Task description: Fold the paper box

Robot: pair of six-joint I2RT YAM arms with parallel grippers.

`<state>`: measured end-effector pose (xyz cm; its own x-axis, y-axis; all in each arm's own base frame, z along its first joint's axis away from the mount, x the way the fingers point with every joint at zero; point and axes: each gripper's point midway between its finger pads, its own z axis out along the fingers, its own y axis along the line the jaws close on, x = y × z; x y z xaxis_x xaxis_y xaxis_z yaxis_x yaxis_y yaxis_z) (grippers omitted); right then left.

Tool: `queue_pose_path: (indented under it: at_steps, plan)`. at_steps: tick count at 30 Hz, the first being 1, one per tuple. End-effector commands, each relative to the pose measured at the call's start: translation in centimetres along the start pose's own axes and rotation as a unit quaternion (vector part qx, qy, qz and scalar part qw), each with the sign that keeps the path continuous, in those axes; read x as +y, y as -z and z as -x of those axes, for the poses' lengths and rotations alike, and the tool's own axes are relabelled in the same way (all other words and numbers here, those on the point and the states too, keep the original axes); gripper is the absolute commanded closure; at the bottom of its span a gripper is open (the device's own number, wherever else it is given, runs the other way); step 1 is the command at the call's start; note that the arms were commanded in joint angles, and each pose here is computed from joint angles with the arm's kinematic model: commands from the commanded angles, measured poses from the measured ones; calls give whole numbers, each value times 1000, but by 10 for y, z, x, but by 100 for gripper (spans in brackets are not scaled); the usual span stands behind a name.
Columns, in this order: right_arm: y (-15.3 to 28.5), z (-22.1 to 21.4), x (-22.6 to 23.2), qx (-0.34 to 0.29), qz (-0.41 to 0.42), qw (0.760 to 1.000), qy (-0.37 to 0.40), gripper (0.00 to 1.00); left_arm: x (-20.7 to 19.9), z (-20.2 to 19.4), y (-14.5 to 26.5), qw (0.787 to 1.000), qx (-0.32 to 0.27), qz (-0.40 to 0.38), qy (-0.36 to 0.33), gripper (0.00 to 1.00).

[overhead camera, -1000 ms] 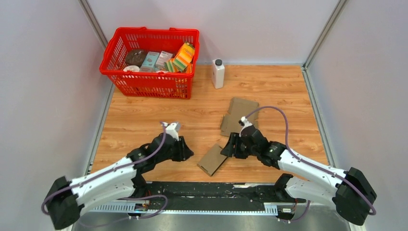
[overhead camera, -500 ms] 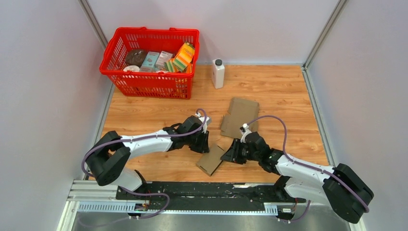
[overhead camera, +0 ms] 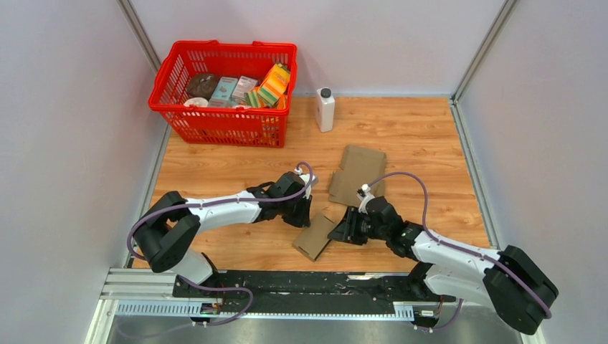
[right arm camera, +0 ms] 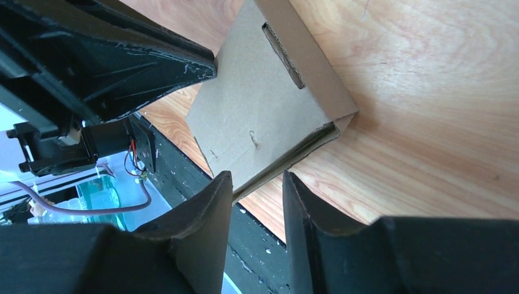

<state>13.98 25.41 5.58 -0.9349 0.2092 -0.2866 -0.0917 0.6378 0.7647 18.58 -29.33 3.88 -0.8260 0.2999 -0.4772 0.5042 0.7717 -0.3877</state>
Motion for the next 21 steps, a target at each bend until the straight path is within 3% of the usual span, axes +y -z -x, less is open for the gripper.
queue_pose_path:
  at_steps: [1,4,7,15,21]
  plan:
    - [13,12,5,-28,-8,1000,5,51,24,-11,-7,999,19,39,-2,85]
    - [19,12,7,-36,10,999,1,35,32,-15,-8,999,10,35,17,85]
    - [16,13,17,-34,35,999,-1,30,40,-20,-9,999,10,32,31,86]
    - [-6,11,17,-3,38,999,-26,33,56,-33,-12,997,2,30,67,87]
    - [-9,12,17,-7,46,998,-29,30,67,-42,-11,996,13,47,75,88]
